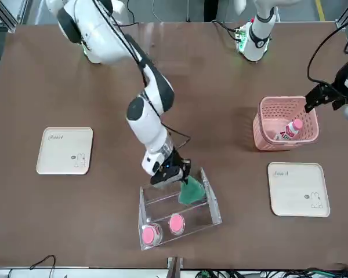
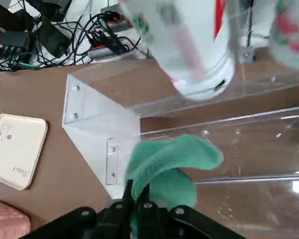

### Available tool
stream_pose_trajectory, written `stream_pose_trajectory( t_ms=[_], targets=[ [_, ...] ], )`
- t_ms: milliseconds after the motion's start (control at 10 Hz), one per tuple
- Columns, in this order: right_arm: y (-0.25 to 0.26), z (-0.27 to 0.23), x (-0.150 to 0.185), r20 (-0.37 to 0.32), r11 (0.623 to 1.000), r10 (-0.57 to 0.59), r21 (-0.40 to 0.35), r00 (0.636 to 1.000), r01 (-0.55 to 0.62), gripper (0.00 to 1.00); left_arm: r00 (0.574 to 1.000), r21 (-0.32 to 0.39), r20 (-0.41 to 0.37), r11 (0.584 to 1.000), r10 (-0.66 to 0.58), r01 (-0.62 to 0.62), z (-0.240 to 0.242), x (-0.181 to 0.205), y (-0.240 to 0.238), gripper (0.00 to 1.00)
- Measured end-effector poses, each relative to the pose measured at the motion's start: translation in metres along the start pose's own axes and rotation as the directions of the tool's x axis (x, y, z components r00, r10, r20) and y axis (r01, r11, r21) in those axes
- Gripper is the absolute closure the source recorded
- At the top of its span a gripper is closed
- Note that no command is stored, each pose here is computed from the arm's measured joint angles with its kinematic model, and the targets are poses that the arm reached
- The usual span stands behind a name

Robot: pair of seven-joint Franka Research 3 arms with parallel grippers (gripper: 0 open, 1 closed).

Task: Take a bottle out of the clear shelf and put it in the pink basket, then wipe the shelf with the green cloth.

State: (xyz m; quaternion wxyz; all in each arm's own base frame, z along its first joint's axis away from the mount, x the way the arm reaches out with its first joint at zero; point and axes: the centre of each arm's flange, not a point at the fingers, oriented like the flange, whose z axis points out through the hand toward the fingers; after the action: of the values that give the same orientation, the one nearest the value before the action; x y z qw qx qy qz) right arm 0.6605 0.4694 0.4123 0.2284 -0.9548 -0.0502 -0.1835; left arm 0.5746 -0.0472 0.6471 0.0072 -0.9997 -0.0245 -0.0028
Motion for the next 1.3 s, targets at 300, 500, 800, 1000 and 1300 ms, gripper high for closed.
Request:
stream_pose_trajectory(
  t_ms=[300,500,800,1000,1300],
  targets=[
    [-0.011,-0.041,0.006,0.040,1.000,-0.024,0.001,0.999,0.024,0.95,1.000,0.000,0.000,1.000,0.000,0.000,0.000,0.000,0.000,0.00],
    [0.007,-0.005,-0.016,0.083,0.996,-0.081,-0.023,0.993,0.083,0.95,1.000,0.000,0.000,1.000,0.000,0.000,0.000,0.000,0.000,0.00],
    [0.026,0.035,-0.042,0.065,0.989,-0.141,-0.040,0.988,0.144,0.95,1.000,0.000,0.000,1.000,0.000,0.000,0.000,0.000,0.000,0.00],
    [0.035,0.049,-0.054,0.018,0.982,-0.179,-0.054,0.984,0.179,0.95,1.000,0.000,0.000,1.000,0.000,0.000,0.000,0.000,0.000,0.00],
    [0.043,0.070,-0.079,-0.068,0.975,-0.218,-0.049,0.974,0.215,0.95,1.000,0.000,0.000,1.000,0.000,0.000,0.000,0.000,0.000,0.00]
  ],
)
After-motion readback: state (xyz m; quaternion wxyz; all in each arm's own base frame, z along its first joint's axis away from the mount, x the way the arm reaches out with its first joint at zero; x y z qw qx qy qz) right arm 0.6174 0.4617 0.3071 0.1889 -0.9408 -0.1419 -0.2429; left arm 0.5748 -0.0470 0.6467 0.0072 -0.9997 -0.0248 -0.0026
